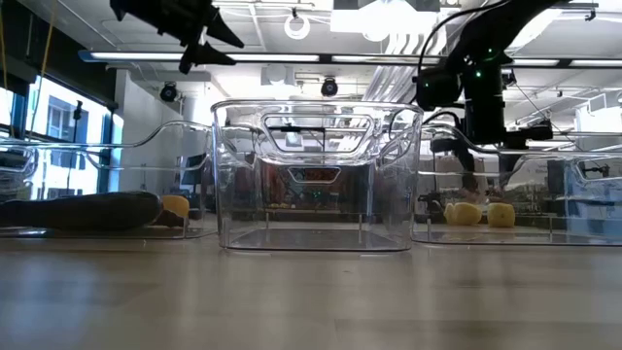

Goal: Sort produce into baskets
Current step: Put the lemon into the right transparent bin

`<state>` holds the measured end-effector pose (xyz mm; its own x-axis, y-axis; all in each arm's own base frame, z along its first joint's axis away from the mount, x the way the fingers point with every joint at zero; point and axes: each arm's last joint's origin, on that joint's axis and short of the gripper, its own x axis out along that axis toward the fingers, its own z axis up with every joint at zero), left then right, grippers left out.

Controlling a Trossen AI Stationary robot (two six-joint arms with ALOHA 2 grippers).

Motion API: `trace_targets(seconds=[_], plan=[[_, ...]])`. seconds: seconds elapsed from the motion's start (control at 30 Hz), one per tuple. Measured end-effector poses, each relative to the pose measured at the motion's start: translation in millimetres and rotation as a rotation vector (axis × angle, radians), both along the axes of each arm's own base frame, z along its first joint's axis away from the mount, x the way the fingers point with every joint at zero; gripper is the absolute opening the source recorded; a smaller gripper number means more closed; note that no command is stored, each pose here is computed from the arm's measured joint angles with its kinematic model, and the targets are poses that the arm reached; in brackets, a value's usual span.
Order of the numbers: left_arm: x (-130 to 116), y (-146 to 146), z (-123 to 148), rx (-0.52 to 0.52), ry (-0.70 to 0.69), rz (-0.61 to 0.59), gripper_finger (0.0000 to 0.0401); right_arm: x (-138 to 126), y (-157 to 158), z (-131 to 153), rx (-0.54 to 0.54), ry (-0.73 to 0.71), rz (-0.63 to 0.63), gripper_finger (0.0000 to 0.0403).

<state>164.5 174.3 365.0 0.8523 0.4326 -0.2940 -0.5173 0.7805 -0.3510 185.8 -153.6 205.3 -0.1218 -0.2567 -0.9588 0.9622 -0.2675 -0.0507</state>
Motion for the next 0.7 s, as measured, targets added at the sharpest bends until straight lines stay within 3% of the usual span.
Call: trace_targets(seconds=[0.2, 0.3, 0.57, 0.7], plan=[[-4.3, 4.4, 1.4, 0.009, -0.011, 0.022, 0.0207, -1.5, -2.6, 0.8, -0.044, 0.062, 0.075, 0.0211], [-4.3, 4.4, 1.4, 0.010, -0.011, 0.022, 0.0207, -4.8, -5.8, 1.4, -0.086, 0.079, 0.007, 0.0215], [-4.3, 4.4, 1.2, -0.023, -0.027, 0.032, 0.0207, -17.1, -21.5, 2.6, -0.158, 0.126, -0.064, 0.0294], [-4.3, 4.4, 1.2, -0.023, -0.027, 0.032, 0.0207, -18.5, -22.9, 2.0, -0.121, 0.111, -0.039, 0.0312]])
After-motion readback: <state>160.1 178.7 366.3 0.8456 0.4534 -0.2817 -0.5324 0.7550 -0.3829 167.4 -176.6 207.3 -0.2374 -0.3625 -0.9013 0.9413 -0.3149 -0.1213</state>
